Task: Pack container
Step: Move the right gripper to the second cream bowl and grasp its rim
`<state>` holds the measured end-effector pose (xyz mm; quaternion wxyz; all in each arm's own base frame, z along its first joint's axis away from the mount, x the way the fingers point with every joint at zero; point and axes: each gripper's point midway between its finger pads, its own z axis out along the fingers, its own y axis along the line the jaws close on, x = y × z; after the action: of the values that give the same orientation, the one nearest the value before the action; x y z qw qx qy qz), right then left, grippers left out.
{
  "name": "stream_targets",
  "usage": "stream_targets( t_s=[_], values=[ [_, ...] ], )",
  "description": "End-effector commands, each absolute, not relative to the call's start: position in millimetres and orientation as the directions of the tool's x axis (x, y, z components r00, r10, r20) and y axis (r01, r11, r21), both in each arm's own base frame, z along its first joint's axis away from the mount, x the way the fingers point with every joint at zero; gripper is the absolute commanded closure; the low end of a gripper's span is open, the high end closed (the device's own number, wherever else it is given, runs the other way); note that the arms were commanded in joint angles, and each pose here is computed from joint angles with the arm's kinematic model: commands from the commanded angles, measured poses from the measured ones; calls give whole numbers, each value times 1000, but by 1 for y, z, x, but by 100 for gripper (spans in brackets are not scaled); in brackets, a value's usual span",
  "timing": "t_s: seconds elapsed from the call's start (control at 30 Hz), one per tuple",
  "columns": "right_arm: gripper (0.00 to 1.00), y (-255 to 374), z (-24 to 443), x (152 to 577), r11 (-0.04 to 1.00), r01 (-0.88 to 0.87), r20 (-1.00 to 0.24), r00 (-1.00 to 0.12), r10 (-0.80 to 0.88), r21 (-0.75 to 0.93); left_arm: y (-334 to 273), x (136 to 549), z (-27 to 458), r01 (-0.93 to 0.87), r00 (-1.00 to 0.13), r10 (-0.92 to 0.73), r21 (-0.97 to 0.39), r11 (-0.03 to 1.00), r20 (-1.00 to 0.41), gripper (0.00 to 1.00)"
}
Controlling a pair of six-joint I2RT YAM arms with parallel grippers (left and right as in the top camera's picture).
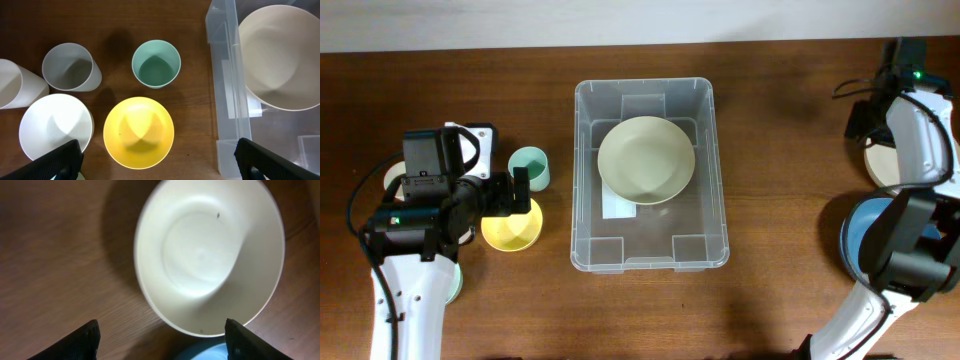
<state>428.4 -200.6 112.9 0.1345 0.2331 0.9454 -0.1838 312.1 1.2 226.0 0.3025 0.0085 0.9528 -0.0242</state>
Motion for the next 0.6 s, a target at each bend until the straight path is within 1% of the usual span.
stream_targets(
  t_s=[0.0,0.2,0.37,0.47,0.57],
  values=[
    [25,-212,71,424,818,525,-272,-844,463,-237,2,315,233,26,-805,-5,-44,999,-593,1],
    [25,-215,23,423,823,517,-197,-855,480,-235,2,315,233,26,-805,-5,-44,999,-593,1],
    [27,-214,0,422,827,509,-163,-860,483,-240,2,315,233,26,-805,-5,-44,999,-593,1],
    [36,-216,-5,424,825,511,-169,-860,482,-243,2,315,233,26,-805,-5,-44,999,-593,1],
    [50,-218,-5,427,822,514,-184,-857,481,-244,2,315,233,26,-805,-5,-44,999,-593,1]
  ],
)
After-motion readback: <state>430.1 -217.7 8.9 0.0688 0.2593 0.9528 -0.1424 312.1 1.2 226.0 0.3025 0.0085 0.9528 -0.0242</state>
